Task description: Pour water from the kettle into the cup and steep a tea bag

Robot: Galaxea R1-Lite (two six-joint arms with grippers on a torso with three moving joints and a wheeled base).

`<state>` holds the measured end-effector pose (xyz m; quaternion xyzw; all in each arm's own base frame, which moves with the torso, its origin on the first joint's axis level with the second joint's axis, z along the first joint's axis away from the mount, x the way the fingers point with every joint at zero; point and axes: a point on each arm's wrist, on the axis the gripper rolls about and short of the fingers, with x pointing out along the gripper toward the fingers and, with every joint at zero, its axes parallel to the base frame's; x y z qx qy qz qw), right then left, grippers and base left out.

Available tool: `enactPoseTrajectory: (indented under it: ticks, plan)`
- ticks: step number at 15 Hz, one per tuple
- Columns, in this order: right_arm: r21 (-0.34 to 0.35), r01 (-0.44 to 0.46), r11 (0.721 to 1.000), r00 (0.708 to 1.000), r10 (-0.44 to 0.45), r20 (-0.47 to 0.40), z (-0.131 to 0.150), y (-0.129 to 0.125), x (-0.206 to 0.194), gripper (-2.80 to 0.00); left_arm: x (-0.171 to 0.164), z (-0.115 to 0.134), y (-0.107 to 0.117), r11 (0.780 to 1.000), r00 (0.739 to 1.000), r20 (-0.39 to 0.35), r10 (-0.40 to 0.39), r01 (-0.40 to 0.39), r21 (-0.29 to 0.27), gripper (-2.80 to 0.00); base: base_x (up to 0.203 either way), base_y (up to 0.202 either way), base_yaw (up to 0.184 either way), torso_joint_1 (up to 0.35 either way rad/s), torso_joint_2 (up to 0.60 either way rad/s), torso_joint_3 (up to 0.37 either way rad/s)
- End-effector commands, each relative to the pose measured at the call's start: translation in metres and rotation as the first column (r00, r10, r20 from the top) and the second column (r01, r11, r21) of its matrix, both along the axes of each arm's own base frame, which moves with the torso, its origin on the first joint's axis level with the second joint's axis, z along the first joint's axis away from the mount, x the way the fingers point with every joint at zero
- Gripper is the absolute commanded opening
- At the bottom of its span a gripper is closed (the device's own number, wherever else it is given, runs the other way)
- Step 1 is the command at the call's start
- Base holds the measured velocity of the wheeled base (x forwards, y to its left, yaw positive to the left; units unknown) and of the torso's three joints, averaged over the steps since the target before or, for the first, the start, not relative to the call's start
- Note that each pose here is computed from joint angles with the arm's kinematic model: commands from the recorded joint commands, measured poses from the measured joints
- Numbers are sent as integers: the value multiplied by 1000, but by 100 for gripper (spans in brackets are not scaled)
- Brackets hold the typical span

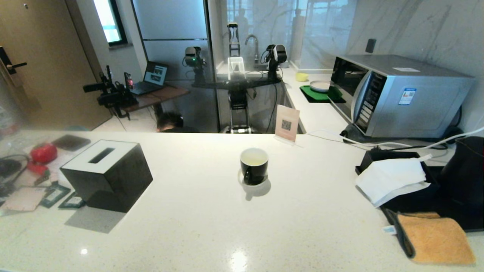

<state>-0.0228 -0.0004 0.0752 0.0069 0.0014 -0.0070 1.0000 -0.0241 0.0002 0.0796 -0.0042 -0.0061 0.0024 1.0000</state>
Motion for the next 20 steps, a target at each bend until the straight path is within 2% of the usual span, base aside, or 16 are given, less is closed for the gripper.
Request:
enactPoseTrajectory:
  ticks: [1,4,20]
  plan:
    - [0,0,1000,1000,0,-2,0,0,0,-280,1,-4,0,1000,1000,-18,7,-7,9,-280,0,0,0,0,0,0]
    - [0,0,1000,1000,0,-2,0,0,0,-280,1,-4,0,1000,1000,-15,6,-6,30,-280,0,0,0,0,0,0]
    - [0,0,1000,1000,0,-2,0,0,0,-280,1,-4,0,1000,1000,-15,6,-6,22,-280,0,0,0,0,0,0]
